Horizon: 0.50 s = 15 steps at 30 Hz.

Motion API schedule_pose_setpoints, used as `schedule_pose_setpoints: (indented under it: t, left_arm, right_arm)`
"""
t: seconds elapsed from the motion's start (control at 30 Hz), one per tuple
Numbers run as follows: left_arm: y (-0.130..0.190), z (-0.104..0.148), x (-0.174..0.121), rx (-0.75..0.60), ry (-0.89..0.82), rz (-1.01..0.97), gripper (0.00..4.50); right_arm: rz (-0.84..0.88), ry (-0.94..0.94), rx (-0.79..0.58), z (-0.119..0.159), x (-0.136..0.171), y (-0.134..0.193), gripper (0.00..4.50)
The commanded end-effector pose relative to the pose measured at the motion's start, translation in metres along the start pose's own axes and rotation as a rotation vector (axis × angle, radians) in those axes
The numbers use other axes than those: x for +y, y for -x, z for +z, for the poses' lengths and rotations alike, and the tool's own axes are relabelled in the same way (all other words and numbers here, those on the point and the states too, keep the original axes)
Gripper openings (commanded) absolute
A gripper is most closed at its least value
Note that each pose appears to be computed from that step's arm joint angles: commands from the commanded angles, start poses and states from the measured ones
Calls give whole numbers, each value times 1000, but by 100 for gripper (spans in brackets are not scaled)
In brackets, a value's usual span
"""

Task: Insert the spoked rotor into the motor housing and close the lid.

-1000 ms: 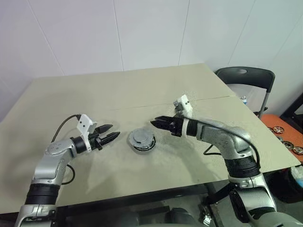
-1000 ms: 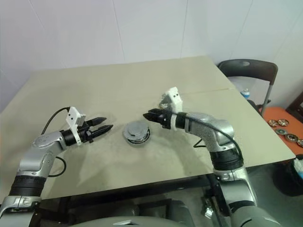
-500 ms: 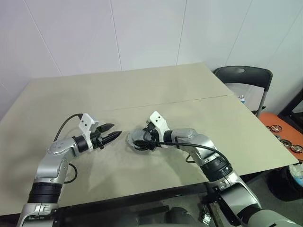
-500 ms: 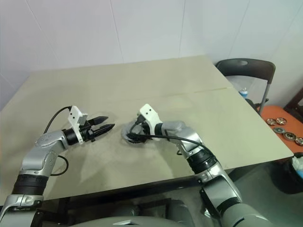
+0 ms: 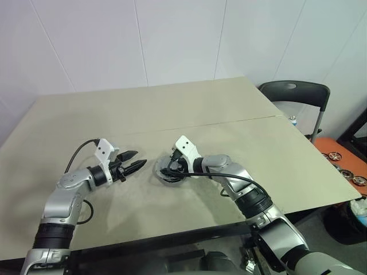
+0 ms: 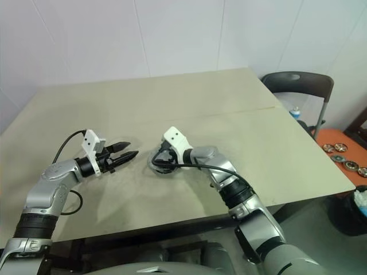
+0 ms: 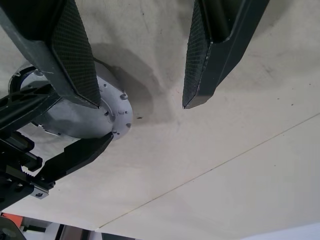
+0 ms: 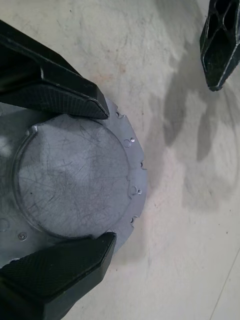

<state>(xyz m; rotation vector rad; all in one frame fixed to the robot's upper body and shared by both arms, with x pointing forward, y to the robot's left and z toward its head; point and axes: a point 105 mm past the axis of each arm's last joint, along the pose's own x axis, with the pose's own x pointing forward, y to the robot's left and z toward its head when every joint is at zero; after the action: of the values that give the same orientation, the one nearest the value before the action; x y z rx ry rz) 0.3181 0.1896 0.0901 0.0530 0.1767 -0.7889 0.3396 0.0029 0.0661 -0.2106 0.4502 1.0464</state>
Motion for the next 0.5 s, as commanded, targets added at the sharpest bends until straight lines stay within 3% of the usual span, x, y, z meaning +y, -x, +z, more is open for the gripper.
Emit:
schedule_pose_setpoints:
  t: [0.03, 0.1, 0.27, 0.5]
  left_arm:
    - [0, 15, 1, -36, -49, -4, 275]
    - [0, 14, 0, -35, -48, -5, 275]
    - [-1, 12, -1, -33, -41, -9, 275]
    - [-2, 12, -1, -36, -40, -10, 275]
  right_arm:
    - [67, -115, -107, 20, 5, 5, 322]
    - [70, -156, -165, 31, -1, 12, 322]
    - [72, -110, -157, 31, -11, 25, 322]
    - [37, 47, -5, -3, -10, 21, 322]
